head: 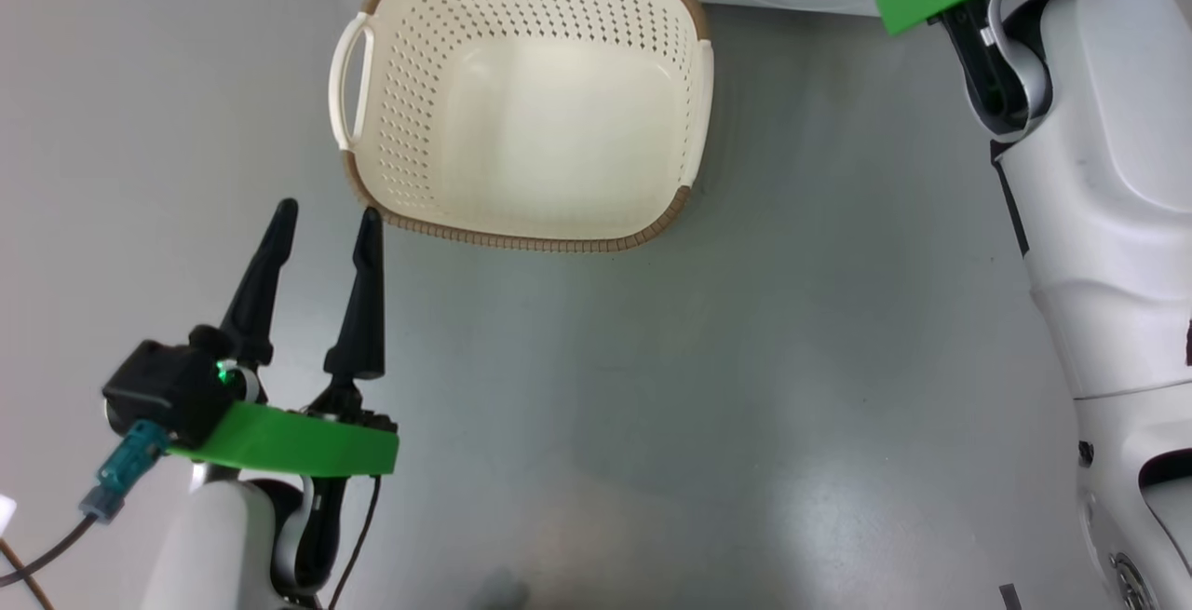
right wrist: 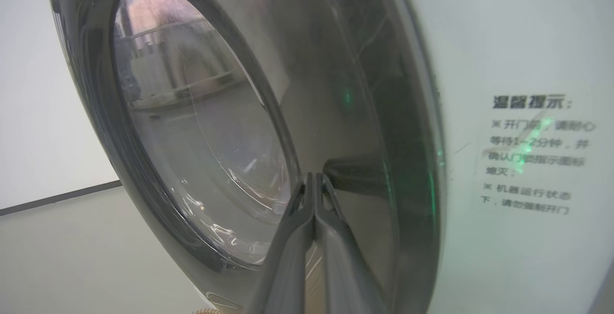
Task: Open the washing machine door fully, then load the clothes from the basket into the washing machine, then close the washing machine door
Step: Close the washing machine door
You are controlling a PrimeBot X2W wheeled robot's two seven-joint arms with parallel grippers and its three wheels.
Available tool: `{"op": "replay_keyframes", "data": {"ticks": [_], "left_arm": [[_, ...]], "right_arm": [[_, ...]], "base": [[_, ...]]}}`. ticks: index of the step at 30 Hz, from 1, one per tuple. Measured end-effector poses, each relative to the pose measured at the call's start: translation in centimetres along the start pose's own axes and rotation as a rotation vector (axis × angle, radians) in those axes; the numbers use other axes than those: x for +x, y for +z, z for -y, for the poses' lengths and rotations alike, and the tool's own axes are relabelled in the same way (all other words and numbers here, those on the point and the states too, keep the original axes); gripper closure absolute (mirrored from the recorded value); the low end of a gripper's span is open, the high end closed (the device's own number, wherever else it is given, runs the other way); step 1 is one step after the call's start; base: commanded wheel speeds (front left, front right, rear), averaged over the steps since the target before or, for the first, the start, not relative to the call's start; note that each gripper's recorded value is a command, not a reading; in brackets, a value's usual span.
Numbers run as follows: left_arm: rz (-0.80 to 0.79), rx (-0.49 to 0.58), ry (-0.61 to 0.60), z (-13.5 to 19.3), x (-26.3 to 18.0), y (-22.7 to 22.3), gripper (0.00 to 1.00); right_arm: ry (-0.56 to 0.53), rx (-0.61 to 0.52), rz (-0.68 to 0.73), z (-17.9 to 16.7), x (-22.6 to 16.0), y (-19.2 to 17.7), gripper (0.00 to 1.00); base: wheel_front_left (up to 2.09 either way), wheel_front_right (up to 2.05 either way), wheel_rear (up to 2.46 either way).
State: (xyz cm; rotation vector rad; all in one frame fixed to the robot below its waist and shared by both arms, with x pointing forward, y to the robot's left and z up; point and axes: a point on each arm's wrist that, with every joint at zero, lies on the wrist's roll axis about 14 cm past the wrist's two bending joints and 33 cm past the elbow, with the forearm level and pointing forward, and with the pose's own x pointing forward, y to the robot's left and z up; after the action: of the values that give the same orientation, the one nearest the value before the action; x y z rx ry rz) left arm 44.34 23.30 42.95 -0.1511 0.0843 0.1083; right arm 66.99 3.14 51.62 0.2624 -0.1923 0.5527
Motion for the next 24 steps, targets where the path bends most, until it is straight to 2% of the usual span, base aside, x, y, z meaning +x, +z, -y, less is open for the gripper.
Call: {"op": "replay_keyframes", "data": {"ticks": [7, 13, 24], "left_arm": [[-0.002, -0.011, -0.011, 0.4, 0.4, -0.3, 0.0], [0.017, -0.023, -0.027, 1.1, 0.5, 0.4, 0.0], [0.064, -0.022, -0.066, 2.4, 0.7, 2.0, 0.0]], "right_arm": [[-0.005, 0.003, -0.009, 0.1, -0.1, -0.1, 1.0], [-0.01, -0.003, 0.0, 0.3, -0.8, 1.3, 1.0], [-0.006, 0.046, 0.006, -0.6, -5.6, 3.0, 1.0]], "base": [[0.0, 0.0, 0.0], [0.0, 0.0, 0.0], [0.0, 0.0, 0.0]]}}
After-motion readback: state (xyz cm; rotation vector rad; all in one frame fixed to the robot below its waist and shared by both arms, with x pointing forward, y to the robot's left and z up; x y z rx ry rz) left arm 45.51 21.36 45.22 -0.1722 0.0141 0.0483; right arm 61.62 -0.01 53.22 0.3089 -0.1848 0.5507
